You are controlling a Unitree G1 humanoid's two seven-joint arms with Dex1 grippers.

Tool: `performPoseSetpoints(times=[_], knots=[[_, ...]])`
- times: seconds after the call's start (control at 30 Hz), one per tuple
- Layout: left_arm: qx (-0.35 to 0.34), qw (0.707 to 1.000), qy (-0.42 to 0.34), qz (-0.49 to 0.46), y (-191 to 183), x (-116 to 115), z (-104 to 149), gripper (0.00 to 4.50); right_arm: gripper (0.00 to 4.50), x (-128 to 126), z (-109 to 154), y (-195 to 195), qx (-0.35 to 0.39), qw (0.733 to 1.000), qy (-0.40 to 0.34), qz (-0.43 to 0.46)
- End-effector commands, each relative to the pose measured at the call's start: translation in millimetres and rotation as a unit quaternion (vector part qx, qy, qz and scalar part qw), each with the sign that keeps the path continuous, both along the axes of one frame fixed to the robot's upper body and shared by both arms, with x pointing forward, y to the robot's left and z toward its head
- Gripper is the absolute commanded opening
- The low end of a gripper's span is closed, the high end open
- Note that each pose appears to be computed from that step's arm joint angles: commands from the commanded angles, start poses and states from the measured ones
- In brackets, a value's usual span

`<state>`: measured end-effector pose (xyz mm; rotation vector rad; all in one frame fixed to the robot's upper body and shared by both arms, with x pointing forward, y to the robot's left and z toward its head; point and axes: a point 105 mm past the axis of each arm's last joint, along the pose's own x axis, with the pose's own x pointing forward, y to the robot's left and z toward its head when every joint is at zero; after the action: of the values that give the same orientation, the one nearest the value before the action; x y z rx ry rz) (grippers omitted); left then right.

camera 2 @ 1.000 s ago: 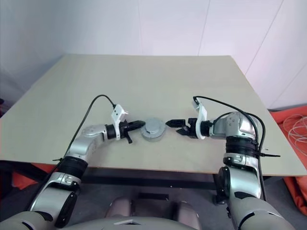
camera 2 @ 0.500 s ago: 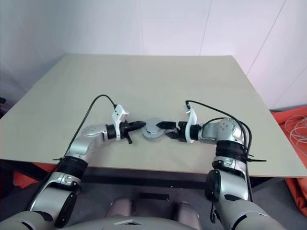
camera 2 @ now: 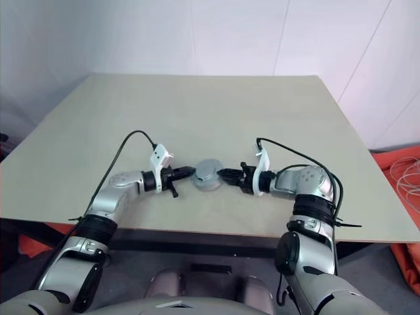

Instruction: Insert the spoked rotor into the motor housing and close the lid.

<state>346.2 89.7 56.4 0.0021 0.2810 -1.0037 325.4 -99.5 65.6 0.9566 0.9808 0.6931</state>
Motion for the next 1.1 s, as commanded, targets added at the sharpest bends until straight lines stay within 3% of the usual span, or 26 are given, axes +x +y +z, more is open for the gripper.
performPoseSetpoints(times=[0.03, 0.17, 0.27, 0.47, 0.6, 0.87, 0.97, 1.1], knots=[[-0.035, 0.999, 0.015, 0.002, -6.9, -1.1, 5.0, 0.0, 1.09, 1.7, 10.8, 7.5, 0.017, 1.0, -0.018, 0.009], [-0.13, 0.988, 0.054, 0.07, 3.7, 10.2, 23.2, 0.0, 1.09, 3.0, 18.0, 8.4, 0.036, 0.999, -0.031, 0.006], [-0.23, 0.962, 0.092, 0.113, 16.7, 16.3, 41.5, 0.0, 1.09, 4.4, 22.3, 7.7, 0.04, 0.998, -0.039, 0.004], [-0.316, 0.919, 0.139, 0.192, 53.9, 18.3, 41.9, 0.0, 1.09, 5.7, 28.1, 7.5, 0.05, 0.998, -0.048, 0.004], [-0.36, 0.894, 0.184, 0.192, 62.8, 9.4, 42.1, 0.87, 1.09, 7.4, 33.8, 6.7, 0.06, 0.997, -0.056, 0.002], [-0.407, 0.85, 0.285, 0.176, 62.1, -5.8, 32.5, 3.46, 1.09, 13.2, 52.0, 1.4, 0.08, 0.993, -0.084, -0.003], [-0.422, 0.835, 0.33, 0.123, 46.8, -20.1, 36.9, 4.43, 1.09, 14.0, 58.8, 3.8, 0.088, 0.992, -0.094, 0.001], [-0.441, 0.814, 0.363, 0.105, 38.7, -25.1, 38.2, 4.5, 1.09, 12.7, 68.3, 10.5, 0.106, 0.988, -0.108, 0.015]])
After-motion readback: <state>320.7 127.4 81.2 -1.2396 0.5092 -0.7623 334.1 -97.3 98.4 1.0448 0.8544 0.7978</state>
